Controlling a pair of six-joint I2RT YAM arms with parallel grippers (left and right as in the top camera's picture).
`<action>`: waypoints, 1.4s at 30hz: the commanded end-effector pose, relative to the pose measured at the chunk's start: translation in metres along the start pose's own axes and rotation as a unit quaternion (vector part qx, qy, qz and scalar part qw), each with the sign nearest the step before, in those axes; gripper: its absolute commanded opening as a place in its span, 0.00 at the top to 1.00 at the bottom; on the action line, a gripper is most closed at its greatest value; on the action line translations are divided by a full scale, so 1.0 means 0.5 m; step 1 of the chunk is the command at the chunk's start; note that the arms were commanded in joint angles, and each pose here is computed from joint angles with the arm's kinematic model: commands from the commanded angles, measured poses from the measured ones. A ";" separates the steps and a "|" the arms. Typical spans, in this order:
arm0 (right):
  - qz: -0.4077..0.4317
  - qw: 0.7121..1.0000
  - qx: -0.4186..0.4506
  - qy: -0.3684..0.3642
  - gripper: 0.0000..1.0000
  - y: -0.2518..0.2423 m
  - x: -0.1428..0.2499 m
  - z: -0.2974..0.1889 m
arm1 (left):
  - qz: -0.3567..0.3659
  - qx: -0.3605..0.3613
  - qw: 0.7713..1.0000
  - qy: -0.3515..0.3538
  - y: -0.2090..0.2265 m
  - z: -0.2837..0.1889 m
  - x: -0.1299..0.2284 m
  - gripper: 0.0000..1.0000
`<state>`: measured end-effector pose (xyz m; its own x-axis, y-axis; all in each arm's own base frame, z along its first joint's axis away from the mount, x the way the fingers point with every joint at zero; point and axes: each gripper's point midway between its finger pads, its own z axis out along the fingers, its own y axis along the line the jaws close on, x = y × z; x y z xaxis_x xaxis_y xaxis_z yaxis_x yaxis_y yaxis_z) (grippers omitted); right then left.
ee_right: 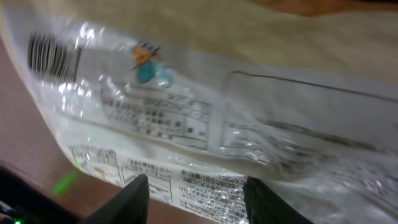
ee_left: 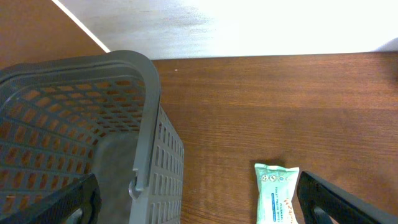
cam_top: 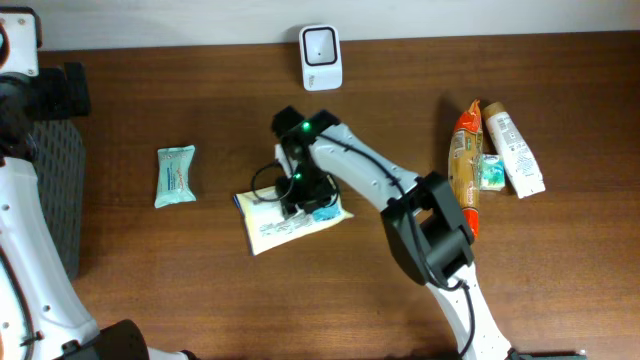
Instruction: Scan the item barcode
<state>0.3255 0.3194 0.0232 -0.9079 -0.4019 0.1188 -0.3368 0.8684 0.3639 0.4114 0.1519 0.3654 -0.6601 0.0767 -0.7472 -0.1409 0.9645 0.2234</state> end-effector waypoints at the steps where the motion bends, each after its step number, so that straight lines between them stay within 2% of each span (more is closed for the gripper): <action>1: -0.017 0.999 -0.022 -0.025 0.51 -0.021 -0.020 -0.051 | 0.006 -0.002 1.000 -0.012 0.003 -0.016 -0.011 0.01; 3: -0.023 0.997 -0.044 -0.059 0.50 -0.019 -0.028 -0.135 | 0.006 -0.002 1.000 -0.012 0.003 -0.016 -0.011 0.01; 5: 0.003 0.995 -0.034 -0.098 0.49 -0.087 -0.036 -0.218 | 0.006 -0.002 1.000 -0.012 0.003 -0.016 -0.011 0.01; 7: 0.012 0.994 -0.018 -0.111 0.36 -0.185 -0.042 -0.244 | 0.006 -0.002 1.000 -0.012 0.003 -0.016 -0.011 0.01; 10: 0.000 0.995 -0.032 -0.099 0.29 -0.229 -0.051 -0.204 | 0.006 -0.002 1.000 -0.012 0.003 -0.016 -0.011 0.01; 17: -0.044 0.996 -0.066 -0.040 0.23 -0.168 -0.065 -0.048 | 0.006 -0.002 1.000 -0.012 0.003 -0.016 -0.011 0.01; 20: -0.030 0.997 -0.067 -0.005 0.23 -0.147 -0.060 0.038 | 0.006 -0.002 1.000 -0.012 0.003 -0.016 -0.011 0.01; 21: -0.013 0.998 -0.066 0.006 0.24 -0.147 -0.056 0.061 | 0.006 -0.002 1.000 -0.012 0.003 -0.016 -0.011 0.01; 22: 0.017 0.998 -0.065 0.020 0.35 -0.151 -0.051 0.086 | 0.006 -0.002 1.000 -0.012 0.003 -0.016 -0.011 0.01; 24: 0.070 0.995 -0.064 0.033 0.67 -0.159 -0.046 0.104 | 0.006 -0.002 1.000 -0.012 0.003 -0.016 -0.011 0.01; 26: 0.080 0.992 -0.093 0.029 0.96 -0.139 -0.053 0.101 | 0.006 -0.002 1.000 -0.012 0.003 -0.016 -0.011 0.01; 29: 0.043 0.987 -0.152 0.000 0.96 -0.104 -0.075 0.048 | 0.006 -0.002 1.000 -0.012 0.003 -0.016 -0.011 0.01; 32: -0.064 0.966 -0.221 -0.116 0.96 -0.030 -0.088 -0.188 | 0.006 -0.002 1.000 -0.012 0.003 -0.016 -0.011 0.01; 34: -0.112 0.947 -0.228 -0.195 0.96 -0.004 -0.052 -0.362 | 0.006 -0.002 1.000 -0.012 0.003 -0.016 -0.011 0.01; 36: -0.131 0.930 -0.251 -0.234 0.96 0.011 -0.008 -0.463 | 0.006 -0.002 1.000 -0.012 0.003 -0.016 -0.011 0.01; 38: -0.147 0.918 -0.272 -0.249 0.96 0.020 0.022 -0.509 | 0.006 -0.002 1.000 -0.012 0.003 -0.016 -0.011 0.01; 42: -0.115 0.925 -0.279 -0.231 0.96 0.013 0.032 -0.503 | 0.006 -0.002 1.000 -0.012 0.003 -0.016 -0.011 0.01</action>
<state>0.3734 0.2426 0.2550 -0.8706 -0.2933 -0.3949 -0.4911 0.4710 0.7328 0.4115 0.1519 0.3656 -0.6596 0.0769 -0.7477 -0.1411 0.9644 0.2236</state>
